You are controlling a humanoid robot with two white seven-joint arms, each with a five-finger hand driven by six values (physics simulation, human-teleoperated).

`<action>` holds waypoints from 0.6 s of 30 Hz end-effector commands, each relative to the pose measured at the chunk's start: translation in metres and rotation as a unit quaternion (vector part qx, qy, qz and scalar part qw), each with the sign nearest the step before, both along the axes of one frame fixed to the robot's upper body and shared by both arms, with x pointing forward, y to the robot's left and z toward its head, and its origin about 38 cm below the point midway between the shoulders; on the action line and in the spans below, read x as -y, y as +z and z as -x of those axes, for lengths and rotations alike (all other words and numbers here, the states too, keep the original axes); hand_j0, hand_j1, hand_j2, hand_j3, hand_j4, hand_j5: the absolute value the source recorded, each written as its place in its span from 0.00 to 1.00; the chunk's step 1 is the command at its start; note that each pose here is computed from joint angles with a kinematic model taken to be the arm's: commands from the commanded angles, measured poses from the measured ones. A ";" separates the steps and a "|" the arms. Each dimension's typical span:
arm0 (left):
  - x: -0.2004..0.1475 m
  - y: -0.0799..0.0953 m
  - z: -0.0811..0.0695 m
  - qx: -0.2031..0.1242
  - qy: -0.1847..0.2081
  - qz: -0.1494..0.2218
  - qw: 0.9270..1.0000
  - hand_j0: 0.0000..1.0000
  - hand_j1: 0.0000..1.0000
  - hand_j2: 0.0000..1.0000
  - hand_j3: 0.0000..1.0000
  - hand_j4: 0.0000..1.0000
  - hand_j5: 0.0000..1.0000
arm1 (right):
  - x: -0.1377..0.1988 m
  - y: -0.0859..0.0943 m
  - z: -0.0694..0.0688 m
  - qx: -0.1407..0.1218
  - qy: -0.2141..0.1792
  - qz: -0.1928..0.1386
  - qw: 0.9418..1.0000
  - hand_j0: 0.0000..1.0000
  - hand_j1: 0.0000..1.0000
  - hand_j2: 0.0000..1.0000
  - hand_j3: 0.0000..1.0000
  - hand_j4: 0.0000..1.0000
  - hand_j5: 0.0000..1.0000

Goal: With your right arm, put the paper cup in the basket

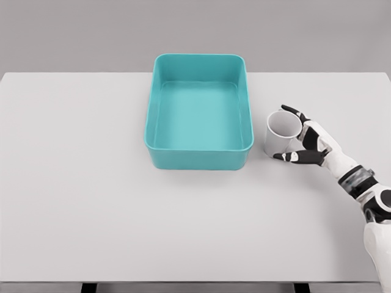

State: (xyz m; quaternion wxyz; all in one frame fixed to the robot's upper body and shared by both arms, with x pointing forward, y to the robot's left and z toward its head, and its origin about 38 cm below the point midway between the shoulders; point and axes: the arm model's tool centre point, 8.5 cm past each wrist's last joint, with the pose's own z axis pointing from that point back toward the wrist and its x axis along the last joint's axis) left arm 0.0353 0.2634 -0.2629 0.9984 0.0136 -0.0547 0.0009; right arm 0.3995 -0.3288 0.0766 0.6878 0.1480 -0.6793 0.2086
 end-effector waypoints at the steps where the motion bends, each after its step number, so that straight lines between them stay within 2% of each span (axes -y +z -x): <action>1: 0.000 0.000 0.000 0.000 0.001 0.000 1.000 1.00 1.00 1.00 1.00 1.00 1.00 | -0.001 -0.001 0.000 -0.001 0.000 0.000 1.000 1.00 1.00 1.00 1.00 1.00 1.00; 4: 0.000 0.000 0.000 0.000 0.000 0.000 1.000 1.00 1.00 1.00 1.00 1.00 1.00 | 0.000 -0.002 0.000 -0.002 0.001 0.016 1.000 1.00 1.00 1.00 1.00 1.00 1.00; 11: 0.000 0.000 0.000 0.000 0.000 0.000 1.000 1.00 1.00 1.00 1.00 1.00 1.00 | -0.002 -0.001 -0.004 -0.001 0.001 0.025 1.000 1.00 1.00 1.00 1.00 1.00 1.00; 18: 0.000 0.000 0.000 0.000 0.000 0.000 1.000 1.00 1.00 1.00 1.00 1.00 1.00 | 0.000 0.000 -0.006 -0.001 -0.001 0.024 1.000 0.82 0.82 0.82 0.82 0.82 0.82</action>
